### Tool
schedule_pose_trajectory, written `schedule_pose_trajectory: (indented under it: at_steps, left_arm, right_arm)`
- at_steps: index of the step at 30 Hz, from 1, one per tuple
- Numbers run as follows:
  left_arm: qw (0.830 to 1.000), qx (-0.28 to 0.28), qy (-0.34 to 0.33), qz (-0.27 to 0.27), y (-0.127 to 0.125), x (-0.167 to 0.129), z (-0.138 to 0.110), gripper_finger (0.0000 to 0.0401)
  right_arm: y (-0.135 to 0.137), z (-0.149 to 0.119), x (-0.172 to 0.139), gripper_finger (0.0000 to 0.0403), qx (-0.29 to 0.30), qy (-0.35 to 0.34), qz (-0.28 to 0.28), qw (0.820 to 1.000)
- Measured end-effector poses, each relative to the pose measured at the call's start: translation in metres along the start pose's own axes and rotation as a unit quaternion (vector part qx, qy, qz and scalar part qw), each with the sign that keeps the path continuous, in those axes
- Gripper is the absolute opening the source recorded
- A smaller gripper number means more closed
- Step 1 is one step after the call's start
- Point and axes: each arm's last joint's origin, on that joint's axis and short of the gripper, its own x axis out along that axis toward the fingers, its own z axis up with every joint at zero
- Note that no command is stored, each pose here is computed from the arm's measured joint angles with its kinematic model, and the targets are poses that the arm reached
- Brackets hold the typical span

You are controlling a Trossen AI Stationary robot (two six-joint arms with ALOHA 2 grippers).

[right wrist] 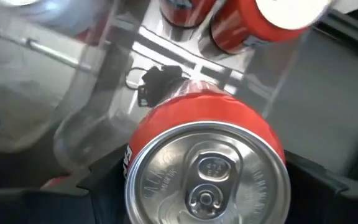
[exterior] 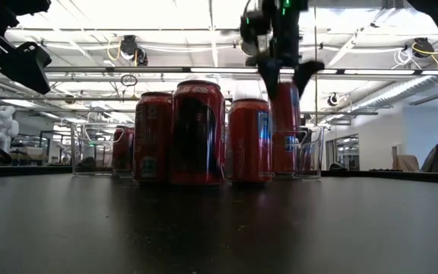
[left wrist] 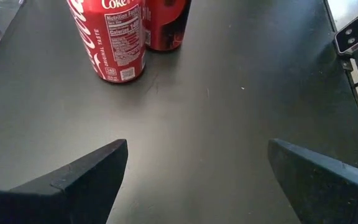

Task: Sort soda cans
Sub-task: Put the top orange soda can into the right transparent bin

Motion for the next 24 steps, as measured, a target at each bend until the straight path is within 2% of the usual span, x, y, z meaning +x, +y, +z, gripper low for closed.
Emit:
schedule_pose_trajectory:
  at_steps: [6,11,16,24]
  left_arm:
    - [1.0,0.0,0.0,0.0,0.0,0.0,0.0,0.0396]
    - [1.0,0.0,-0.002,0.004,0.0,0.0,0.0,0.0396]
    - [0.999,0.0,-0.02,0.026,0.002,0.0,0.001,0.0396]
    - [0.999,0.0,-0.027,0.034,0.002,0.0,0.002,0.0396]
  right_arm:
    - [-0.019,0.004,0.04,0.0301,0.02,-0.008,0.027,0.999]
    - [-0.036,0.006,0.068,0.0302,0.036,-0.01,0.026,0.999]
    - [-0.044,0.014,0.085,0.0302,0.043,-0.014,0.052,0.998]
    - [-0.052,0.02,0.089,0.0302,0.042,-0.017,0.044,0.998]
